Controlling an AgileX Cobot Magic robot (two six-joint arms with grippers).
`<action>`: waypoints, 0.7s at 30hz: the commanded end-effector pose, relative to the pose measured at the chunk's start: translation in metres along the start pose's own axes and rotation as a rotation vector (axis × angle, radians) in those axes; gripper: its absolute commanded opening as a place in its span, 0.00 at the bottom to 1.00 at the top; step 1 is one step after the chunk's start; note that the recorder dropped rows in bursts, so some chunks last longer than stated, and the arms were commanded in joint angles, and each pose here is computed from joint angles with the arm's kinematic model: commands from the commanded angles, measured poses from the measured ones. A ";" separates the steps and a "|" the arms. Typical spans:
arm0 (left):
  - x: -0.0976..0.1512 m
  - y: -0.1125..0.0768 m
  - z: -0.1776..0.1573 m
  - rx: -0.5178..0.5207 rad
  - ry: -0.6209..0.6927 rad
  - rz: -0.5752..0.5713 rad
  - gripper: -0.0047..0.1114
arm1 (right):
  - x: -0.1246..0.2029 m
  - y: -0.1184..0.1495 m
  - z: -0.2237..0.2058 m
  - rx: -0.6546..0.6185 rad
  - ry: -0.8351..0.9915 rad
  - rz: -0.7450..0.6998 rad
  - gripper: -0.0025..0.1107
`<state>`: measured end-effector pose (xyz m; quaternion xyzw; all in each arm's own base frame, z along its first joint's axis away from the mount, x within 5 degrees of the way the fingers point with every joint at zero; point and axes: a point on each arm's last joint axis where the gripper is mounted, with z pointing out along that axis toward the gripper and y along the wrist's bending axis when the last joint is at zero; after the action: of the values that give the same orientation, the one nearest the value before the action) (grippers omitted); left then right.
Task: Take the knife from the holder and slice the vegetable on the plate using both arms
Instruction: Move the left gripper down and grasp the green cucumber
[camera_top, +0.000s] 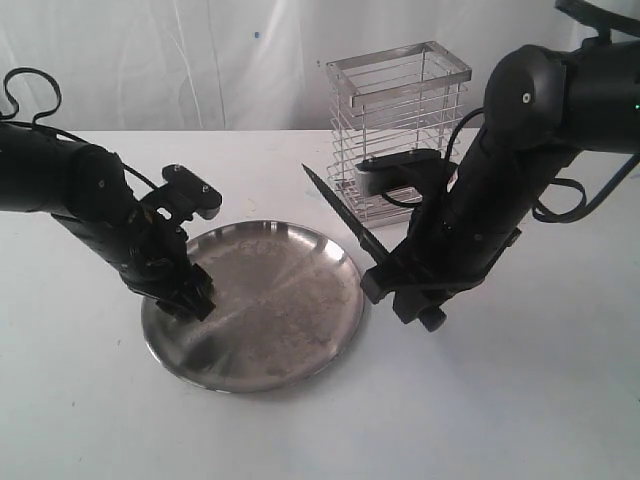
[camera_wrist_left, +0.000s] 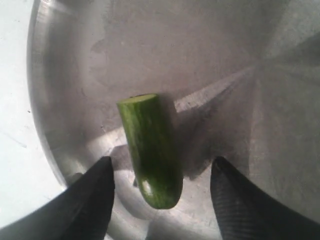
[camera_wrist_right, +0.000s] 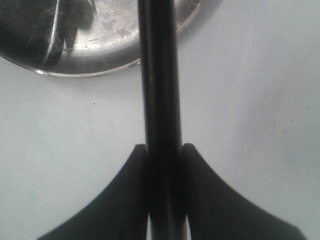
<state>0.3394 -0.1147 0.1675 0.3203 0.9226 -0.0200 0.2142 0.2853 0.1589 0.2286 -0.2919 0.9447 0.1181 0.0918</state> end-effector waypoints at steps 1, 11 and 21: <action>0.002 -0.002 0.004 0.020 0.026 -0.006 0.56 | -0.001 -0.001 -0.001 0.001 -0.015 -0.004 0.02; 0.006 -0.003 0.016 0.033 0.060 0.016 0.35 | -0.001 -0.001 -0.001 0.000 -0.013 -0.004 0.02; -0.006 0.001 0.012 0.016 0.000 0.222 0.04 | -0.001 -0.001 -0.001 -0.001 -0.013 -0.001 0.02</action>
<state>0.3459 -0.1170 0.1562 0.3802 0.9022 -0.0081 0.2034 0.2853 0.1589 0.2286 -0.2919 0.9447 0.1181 0.0918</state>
